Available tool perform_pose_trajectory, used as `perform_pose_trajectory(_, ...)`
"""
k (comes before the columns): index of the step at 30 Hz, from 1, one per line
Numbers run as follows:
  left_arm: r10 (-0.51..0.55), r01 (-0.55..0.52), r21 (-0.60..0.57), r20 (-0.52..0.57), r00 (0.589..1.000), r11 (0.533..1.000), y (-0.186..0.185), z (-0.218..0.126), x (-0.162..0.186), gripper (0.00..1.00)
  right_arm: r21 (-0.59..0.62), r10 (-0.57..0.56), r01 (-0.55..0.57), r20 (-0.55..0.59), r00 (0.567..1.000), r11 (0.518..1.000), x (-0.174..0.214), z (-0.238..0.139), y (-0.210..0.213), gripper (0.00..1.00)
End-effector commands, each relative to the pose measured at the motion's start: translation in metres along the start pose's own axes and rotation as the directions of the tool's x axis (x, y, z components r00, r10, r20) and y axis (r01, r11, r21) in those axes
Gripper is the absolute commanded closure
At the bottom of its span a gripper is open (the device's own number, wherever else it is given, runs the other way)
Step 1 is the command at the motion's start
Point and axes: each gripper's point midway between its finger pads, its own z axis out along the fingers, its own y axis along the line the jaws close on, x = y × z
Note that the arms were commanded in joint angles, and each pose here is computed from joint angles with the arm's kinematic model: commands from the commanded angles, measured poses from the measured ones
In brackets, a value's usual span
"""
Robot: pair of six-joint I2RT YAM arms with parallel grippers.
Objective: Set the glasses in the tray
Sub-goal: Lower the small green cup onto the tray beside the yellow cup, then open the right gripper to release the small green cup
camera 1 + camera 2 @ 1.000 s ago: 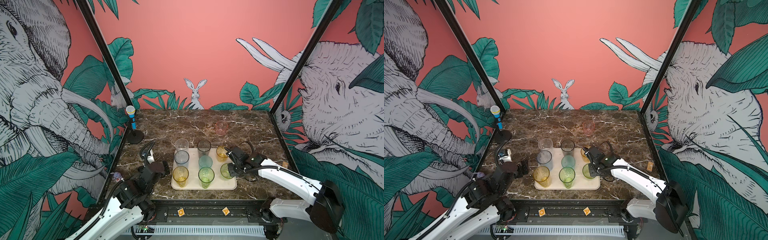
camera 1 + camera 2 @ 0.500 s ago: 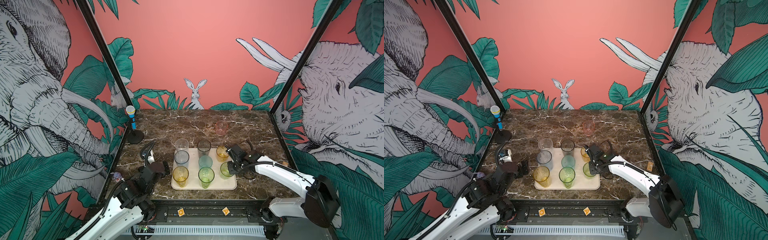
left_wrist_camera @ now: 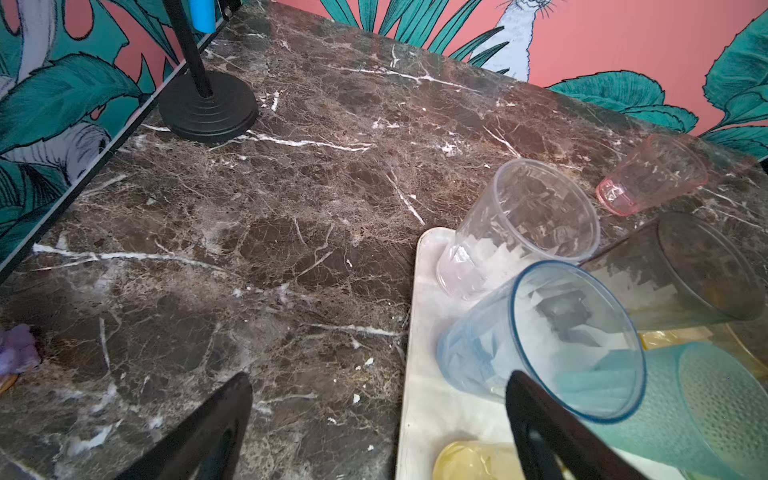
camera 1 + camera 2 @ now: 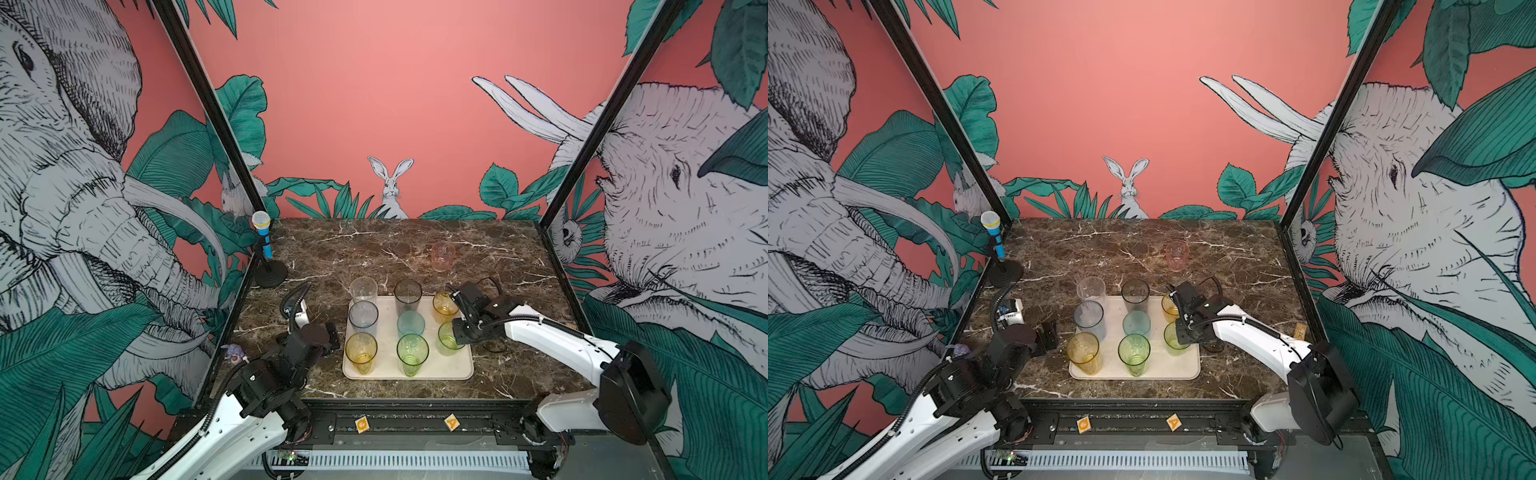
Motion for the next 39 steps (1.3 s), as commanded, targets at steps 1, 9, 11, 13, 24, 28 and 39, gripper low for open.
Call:
perform_pose_trajectory(1,-0.016,0.016,-0.015,0.007,1.000,1.000,0.004,-0.002,-0.001,0.04,-0.018,0.005,-0.004,0.030,1.000,1.000,-0.014,-0.003,0.006,1.00)
perform_pose_trajectory(9,-0.015,0.015,-0.019,0.008,1.000,1.000,0.006,-0.003,-0.001,0.04,0.027,0.001,-0.002,0.023,1.000,1.000,-0.022,-0.002,0.001,1.00)
perform_pose_trajectory(11,-0.017,0.017,-0.017,0.009,1.000,1.000,0.005,-0.003,-0.002,0.04,0.027,0.007,-0.008,0.030,1.000,1.000,-0.024,-0.002,0.001,1.00)
perform_pose_trajectory(13,-0.018,0.018,-0.018,0.009,1.000,1.000,0.005,-0.003,-0.002,0.04,0.031,0.013,-0.014,0.030,0.999,0.999,-0.025,-0.002,-0.001,1.00)
perform_pose_trajectory(24,-0.014,0.014,-0.018,0.006,1.000,1.000,0.004,-0.003,-0.002,0.04,0.017,0.031,-0.031,0.026,0.999,0.999,-0.028,0.000,-0.002,0.97)
perform_pose_trajectory(28,-0.016,0.016,-0.018,0.006,1.000,1.000,0.005,-0.003,-0.002,0.04,0.005,0.031,-0.031,0.025,0.999,0.999,-0.027,0.000,0.000,0.87)
perform_pose_trajectory(39,-0.023,0.023,-0.016,0.003,1.000,1.000,0.007,-0.005,0.000,0.05,-0.024,0.035,-0.034,0.054,0.998,0.999,-0.030,-0.019,0.002,0.64)
